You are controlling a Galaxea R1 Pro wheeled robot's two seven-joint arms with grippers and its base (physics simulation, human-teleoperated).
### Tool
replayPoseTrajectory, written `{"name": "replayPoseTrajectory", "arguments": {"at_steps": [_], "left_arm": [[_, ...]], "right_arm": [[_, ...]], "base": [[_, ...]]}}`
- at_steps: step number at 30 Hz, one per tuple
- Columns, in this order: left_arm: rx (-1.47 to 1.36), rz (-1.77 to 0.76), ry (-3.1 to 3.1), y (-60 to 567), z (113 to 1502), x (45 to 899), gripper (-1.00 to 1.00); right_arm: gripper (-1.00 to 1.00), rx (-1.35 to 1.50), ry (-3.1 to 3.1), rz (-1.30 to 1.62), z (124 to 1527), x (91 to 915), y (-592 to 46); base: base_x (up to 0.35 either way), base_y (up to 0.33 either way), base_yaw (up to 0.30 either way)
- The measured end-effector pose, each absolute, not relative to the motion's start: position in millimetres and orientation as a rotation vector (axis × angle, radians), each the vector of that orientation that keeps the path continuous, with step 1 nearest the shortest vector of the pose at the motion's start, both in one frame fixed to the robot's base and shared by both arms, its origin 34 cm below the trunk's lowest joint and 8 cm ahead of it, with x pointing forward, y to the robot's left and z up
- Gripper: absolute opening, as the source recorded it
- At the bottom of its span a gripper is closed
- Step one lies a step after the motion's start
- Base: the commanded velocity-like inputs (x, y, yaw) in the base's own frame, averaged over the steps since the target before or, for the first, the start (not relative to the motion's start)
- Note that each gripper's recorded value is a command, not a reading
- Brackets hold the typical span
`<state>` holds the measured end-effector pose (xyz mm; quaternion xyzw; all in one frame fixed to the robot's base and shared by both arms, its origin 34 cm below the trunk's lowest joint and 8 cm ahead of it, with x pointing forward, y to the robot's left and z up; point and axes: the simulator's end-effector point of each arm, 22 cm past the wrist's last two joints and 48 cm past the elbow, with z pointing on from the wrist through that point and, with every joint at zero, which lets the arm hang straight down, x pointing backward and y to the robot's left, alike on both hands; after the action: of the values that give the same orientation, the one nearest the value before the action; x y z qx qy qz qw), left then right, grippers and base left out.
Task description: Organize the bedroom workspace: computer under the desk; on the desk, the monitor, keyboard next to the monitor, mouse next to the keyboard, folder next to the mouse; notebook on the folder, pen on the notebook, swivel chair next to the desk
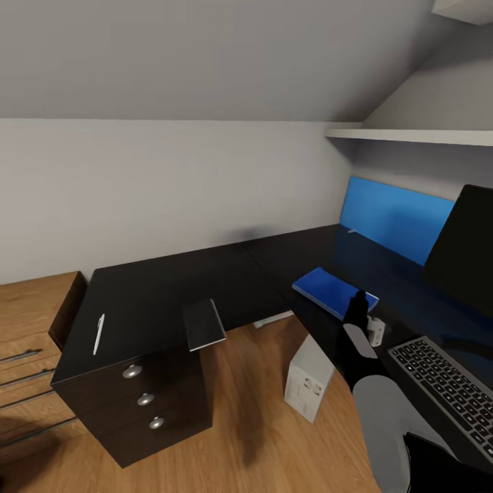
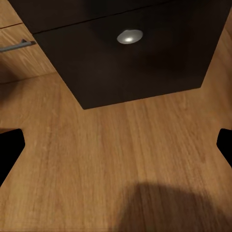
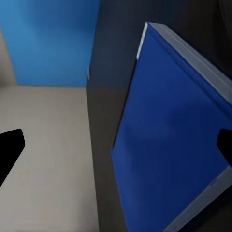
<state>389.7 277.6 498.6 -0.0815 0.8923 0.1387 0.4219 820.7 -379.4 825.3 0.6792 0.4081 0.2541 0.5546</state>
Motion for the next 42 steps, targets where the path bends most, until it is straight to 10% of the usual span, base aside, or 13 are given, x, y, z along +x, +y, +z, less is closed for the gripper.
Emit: {"name": "replayPoseTrajectory", "arguments": {"at_steps": [42], "left_arm": [[-0.211,0.343,2.198,278.8,508.3,400.8,1.0]], "right_arm": [[1.0,1.322,1.188,0.699,859.3,842.9,-275.0]], "base": [[0.0,0.0,0.209]]}}
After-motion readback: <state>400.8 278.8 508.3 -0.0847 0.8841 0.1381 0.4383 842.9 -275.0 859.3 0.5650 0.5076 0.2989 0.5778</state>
